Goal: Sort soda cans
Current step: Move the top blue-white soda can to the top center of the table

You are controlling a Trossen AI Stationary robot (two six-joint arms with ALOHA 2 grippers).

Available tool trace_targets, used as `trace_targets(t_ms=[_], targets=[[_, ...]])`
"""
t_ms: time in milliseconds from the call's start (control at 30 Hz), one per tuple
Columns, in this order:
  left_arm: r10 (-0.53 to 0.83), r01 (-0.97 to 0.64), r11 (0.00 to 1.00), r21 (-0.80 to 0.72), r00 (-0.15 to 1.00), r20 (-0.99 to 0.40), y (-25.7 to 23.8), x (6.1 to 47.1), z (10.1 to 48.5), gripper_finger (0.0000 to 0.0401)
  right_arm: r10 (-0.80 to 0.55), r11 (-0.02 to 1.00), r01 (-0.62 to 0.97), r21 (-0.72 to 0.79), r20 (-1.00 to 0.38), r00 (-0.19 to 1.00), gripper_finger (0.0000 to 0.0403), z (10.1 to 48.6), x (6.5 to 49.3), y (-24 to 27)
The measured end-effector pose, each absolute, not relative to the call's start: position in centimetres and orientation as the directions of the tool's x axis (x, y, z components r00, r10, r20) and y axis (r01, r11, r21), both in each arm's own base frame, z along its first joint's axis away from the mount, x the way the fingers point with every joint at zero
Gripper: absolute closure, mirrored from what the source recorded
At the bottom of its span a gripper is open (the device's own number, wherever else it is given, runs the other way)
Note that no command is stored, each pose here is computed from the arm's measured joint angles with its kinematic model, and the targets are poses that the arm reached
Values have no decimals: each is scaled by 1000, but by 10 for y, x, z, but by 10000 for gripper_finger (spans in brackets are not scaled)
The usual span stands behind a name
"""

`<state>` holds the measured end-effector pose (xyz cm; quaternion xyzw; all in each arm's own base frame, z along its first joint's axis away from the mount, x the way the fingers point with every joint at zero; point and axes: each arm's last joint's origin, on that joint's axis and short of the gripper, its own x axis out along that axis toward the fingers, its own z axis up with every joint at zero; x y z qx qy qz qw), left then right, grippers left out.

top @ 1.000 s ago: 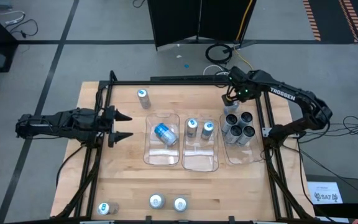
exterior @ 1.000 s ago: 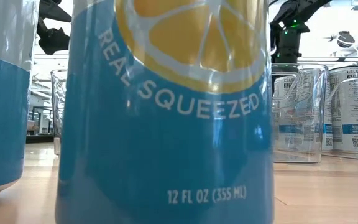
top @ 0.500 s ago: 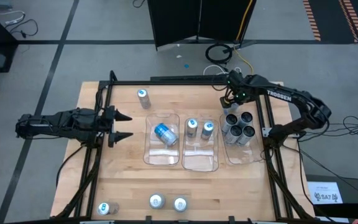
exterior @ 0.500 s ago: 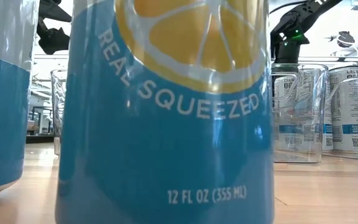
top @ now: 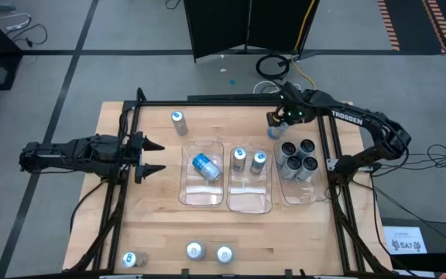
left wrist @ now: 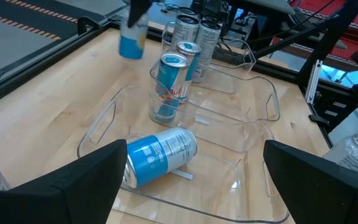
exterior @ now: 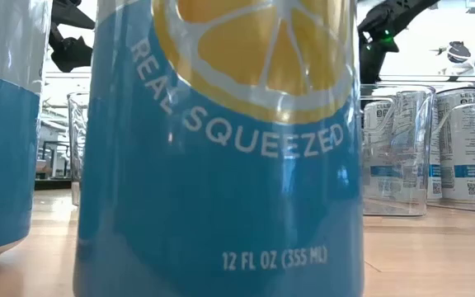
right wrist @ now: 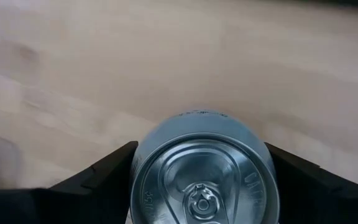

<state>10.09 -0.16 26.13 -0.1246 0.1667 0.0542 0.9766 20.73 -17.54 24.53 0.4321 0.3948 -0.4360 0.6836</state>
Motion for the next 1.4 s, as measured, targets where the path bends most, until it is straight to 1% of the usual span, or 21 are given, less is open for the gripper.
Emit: trace_targets(t_ms=[100,233,400,500,700,867,933,1000,1133,1267,1400], targets=[[64,-147,963,-225,939,-339,-2,101,261,17,-287,282,922,266,-894,345,122,264,222,-177],[65,-148,963,-226,938,-339,-2,101,261,17,-283,352,896,271,-882,378,122,286,252,-176],[64,-148,963,-225,938,-339,-2,101,261,17,-310,444,874,198,-881,357,122,306,302,-181],[64,-147,963,-226,939,-339,-2,101,261,17,-298,487,860,155,-895,331,122,310,333,-190],[64,-148,963,-226,939,-339,-2,101,261,17,-259,563,821,93,-924,283,122,298,390,-206],[64,-147,963,-226,939,-339,-2,101,261,17,-237,607,792,68,-936,262,121,279,424,-209],[64,-147,963,-226,939,-339,-2,101,261,17,-211,618,781,91,-937,277,121,267,430,-206],[64,-148,963,-226,938,-339,-2,101,261,17,-164,615,781,106,-952,258,119,251,434,-206],[65,-148,963,-226,939,-339,-2,101,261,17,-156,628,775,75,-963,219,105,231,441,-207],[64,-147,963,-225,939,-339,-2,101,261,17,-149,612,787,79,-966,212,78,226,444,-204],[65,-148,963,-226,939,-339,-2,101,261,17,-147,627,776,72,-967,209,56,225,447,-198]])
